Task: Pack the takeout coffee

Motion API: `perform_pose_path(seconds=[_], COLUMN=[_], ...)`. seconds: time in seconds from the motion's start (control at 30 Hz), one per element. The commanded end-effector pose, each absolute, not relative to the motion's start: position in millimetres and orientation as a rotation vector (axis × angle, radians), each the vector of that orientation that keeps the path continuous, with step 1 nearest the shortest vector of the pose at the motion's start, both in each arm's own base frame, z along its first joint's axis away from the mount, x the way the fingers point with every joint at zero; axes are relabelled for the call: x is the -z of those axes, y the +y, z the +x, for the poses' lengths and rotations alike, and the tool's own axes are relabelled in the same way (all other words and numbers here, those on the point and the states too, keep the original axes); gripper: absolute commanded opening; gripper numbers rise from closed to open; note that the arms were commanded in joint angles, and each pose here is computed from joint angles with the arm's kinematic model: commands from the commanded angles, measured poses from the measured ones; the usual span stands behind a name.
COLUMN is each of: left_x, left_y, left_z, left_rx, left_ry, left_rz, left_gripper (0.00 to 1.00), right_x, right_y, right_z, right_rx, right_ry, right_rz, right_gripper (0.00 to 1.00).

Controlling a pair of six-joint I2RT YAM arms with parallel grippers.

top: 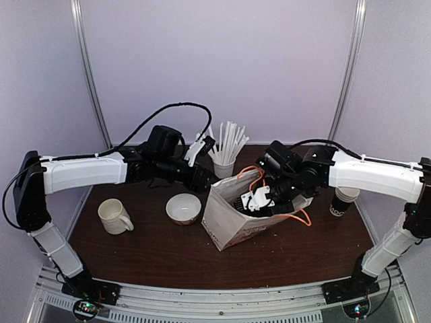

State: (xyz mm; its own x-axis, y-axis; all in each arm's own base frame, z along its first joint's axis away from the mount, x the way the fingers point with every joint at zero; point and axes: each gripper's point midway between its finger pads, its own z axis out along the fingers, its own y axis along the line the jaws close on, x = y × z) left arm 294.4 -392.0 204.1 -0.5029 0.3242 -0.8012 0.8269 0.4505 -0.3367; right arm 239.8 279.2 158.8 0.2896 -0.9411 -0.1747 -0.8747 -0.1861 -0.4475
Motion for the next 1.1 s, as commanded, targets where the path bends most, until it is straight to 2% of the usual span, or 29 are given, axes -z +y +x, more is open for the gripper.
perform_pose_path(seconds=[0.0, 0.37, 0.7, 0.9, 1.07], left_x=[-225.8, -241.1, -248.0, -249.2, -255.7], left_y=[-385.5, -366.8, -360.5, -358.4, -353.5], left_z=[293.0, 285.8, 286.5, 285.0, 280.9], left_rx=[0.957, 0.913, 0.893, 0.895, 0.896], left_ry=[1.972, 1.964, 1.970, 1.975, 1.959], left_rz=[0.914, 0.875, 0.839, 0.830, 0.824], left_gripper=[0.65, 0.65, 0.65, 0.65, 0.65], right_x=[-141.7, -141.7, -105.5, -85.4, -113.8], right_y=[271.7, 287.7, 285.7, 277.5, 281.7], right_z=[226.6, 232.3, 236.9, 240.0, 241.1], right_rx=[0.046, -0.155, -0.241, -0.192, -0.198], right_ry=[1.776, 1.848, 1.935, 1.972, 1.960], right_rz=[-2.224, -2.372, -2.413, -2.436, -2.381], right_gripper=[0.51, 0.50, 0.50, 0.51, 0.56])
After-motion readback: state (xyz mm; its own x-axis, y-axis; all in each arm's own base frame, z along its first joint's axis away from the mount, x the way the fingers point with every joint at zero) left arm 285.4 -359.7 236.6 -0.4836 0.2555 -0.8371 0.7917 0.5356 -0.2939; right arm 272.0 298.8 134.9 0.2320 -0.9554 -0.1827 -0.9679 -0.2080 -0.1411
